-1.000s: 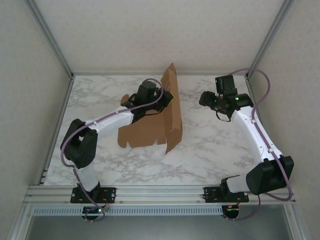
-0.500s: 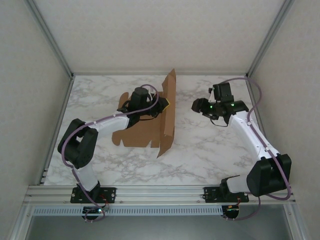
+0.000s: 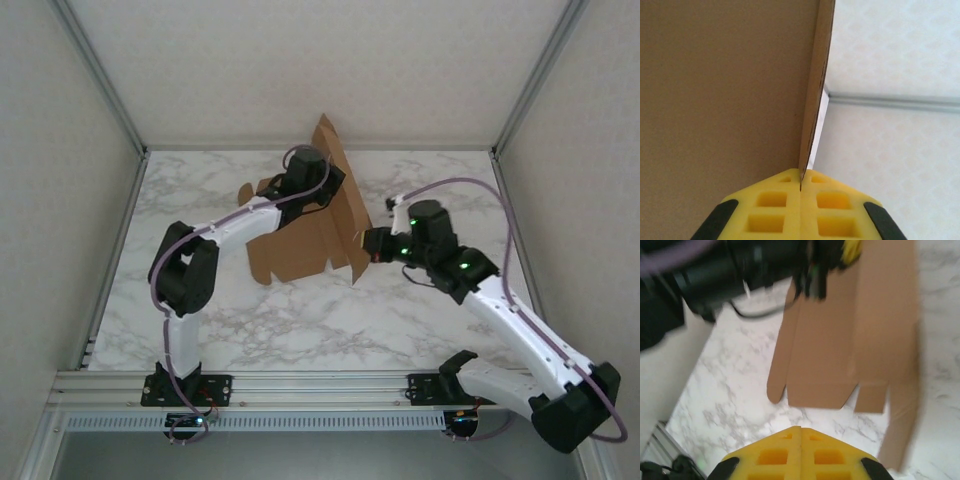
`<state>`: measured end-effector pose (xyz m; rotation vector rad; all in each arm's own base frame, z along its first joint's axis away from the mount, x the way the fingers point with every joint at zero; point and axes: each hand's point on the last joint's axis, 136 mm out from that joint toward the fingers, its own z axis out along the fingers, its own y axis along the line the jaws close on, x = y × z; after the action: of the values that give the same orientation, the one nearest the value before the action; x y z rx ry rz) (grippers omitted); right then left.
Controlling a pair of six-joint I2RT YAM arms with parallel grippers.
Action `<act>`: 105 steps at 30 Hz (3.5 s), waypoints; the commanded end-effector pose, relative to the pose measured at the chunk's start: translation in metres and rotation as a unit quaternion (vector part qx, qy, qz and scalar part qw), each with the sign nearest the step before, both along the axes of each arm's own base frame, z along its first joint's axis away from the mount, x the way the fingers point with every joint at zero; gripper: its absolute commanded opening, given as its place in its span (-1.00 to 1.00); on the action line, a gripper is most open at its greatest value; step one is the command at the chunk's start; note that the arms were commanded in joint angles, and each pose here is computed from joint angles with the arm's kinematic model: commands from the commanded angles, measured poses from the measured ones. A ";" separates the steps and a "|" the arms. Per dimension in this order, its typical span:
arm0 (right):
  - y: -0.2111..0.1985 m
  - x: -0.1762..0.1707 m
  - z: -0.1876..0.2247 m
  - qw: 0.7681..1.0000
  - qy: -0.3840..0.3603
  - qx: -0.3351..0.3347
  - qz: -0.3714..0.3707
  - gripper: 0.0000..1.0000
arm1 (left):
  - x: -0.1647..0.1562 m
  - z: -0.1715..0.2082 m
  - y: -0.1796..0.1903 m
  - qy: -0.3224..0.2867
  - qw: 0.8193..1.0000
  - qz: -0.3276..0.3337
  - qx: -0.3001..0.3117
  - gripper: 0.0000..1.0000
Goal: Fold the paper box
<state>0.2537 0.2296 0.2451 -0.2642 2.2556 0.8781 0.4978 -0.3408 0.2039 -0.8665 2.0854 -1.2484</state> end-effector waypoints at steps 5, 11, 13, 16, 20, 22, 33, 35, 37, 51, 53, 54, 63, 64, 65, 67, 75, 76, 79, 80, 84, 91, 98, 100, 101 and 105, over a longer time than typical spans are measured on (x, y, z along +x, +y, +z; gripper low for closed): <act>0.037 0.011 -0.044 0.998 -0.059 -0.001 0.018 -1.00 | 0.037 -0.009 0.037 0.046 0.980 0.191 0.016 -1.00; 0.058 0.011 -0.077 0.996 -0.062 0.023 0.061 -1.00 | 0.061 -0.005 0.054 0.058 0.956 0.285 0.033 -1.00; 0.061 0.019 -0.088 0.997 -0.053 0.025 0.046 -1.00 | 0.063 -0.012 0.062 0.072 0.946 0.314 0.029 -1.00; 0.085 0.028 -0.102 0.997 -0.018 0.039 0.066 -1.00 | 0.064 -0.026 0.074 0.096 0.929 0.357 0.008 -1.00; 0.099 0.046 -0.119 0.998 -0.006 0.036 0.051 -1.00 | 0.068 -0.033 0.081 0.101 0.917 0.386 -0.009 -1.00; 0.105 0.055 -0.131 0.999 0.015 0.028 0.037 -1.00 | 0.070 -0.032 0.082 0.097 0.915 0.391 -0.011 -1.00; 0.123 0.054 -0.210 0.988 0.080 -0.133 0.002 -1.00 | 0.069 -0.017 0.085 0.090 0.919 0.384 -0.019 -1.00; 0.112 0.050 -0.226 0.982 0.083 -0.171 -0.017 -1.00 | 0.067 -0.012 0.088 0.086 0.919 0.384 -0.020 -1.00; 0.098 0.046 -0.239 0.976 0.092 -0.196 -0.039 -1.00 | 0.067 -0.005 0.089 0.080 0.924 0.374 -0.023 -1.00; 0.055 0.046 -0.253 0.957 0.065 -0.272 -0.081 -1.00 | 0.009 0.023 0.119 0.082 0.935 0.344 -0.027 -1.00; 0.053 0.046 -0.253 0.956 0.058 -0.277 -0.080 -1.00 | -0.004 0.019 0.125 0.089 0.935 0.342 -0.022 -1.00; 0.052 0.045 -0.254 0.956 0.056 -0.277 -0.077 -1.00 | -0.009 0.015 0.127 0.093 0.936 0.340 -0.020 -1.00; 0.056 0.044 -0.251 0.959 0.051 -0.272 -0.062 -1.00 | -0.042 -0.032 0.142 0.127 0.936 0.329 0.016 -1.00; 0.056 0.044 -0.250 0.959 0.049 -0.271 -0.061 -1.00 | -0.045 -0.037 0.142 0.132 0.936 0.326 0.018 -1.00; 0.056 0.044 -0.248 0.960 0.048 -0.269 -0.060 -1.00 | -0.047 -0.041 0.142 0.135 0.936 0.324 0.020 -1.00; 0.058 0.043 -0.245 0.962 0.045 -0.263 -0.056 -1.00 | -0.052 -0.050 0.144 0.140 0.936 0.323 0.025 -1.00; 0.073 0.037 -0.212 0.976 0.018 -0.216 -0.014 -0.95 | -0.056 -0.053 0.151 0.139 0.933 0.330 0.040 -1.00; 0.076 0.035 -0.204 0.979 0.015 -0.205 -0.002 -0.82 | -0.057 -0.053 0.151 0.140 0.933 0.330 0.042 -1.00; 0.079 0.023 -0.176 0.985 0.005 -0.169 0.022 -0.48 | -0.057 -0.055 0.151 0.142 0.933 0.327 0.044 -1.00; 0.078 0.016 -0.164 0.988 -0.001 -0.153 0.030 -0.42 | -0.057 -0.056 0.152 0.144 0.933 0.326 0.046 -1.00; 0.069 -0.017 -0.099 0.993 -0.056 -0.071 0.083 -0.47 | -0.061 -0.057 0.154 0.145 0.934 0.322 0.054 -1.00; -0.006 0.021 0.003 0.994 -0.076 -0.048 -0.062 -0.73 | -0.073 -0.065 0.158 0.154 0.937 0.306 0.068 -1.00; 0.029 0.124 -0.026 0.990 0.054 -0.125 -0.036 -1.00 | -0.080 -0.079 0.161 0.161 0.936 0.303 0.075 -1.00; 0.046 0.146 -0.044 0.984 0.117 -0.135 -0.016 -1.00 | -0.081 -0.084 0.161 0.165 0.936 0.302 0.078 -1.00; 0.059 0.154 -0.054 0.980 0.146 -0.133 0.004 -1.00 | -0.080 -0.086 0.160 0.167 0.936 0.300 0.079 -1.00; 0.084 0.177 -0.106 0.964 0.221 -0.149 0.024 -1.00 | -0.079 -0.093 0.157 0.173 0.936 0.295 0.082 -1.00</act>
<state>0.4599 0.3144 0.1768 -0.2518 2.5568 0.6495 0.4238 -0.1853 0.1284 -1.5645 1.8548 -0.6708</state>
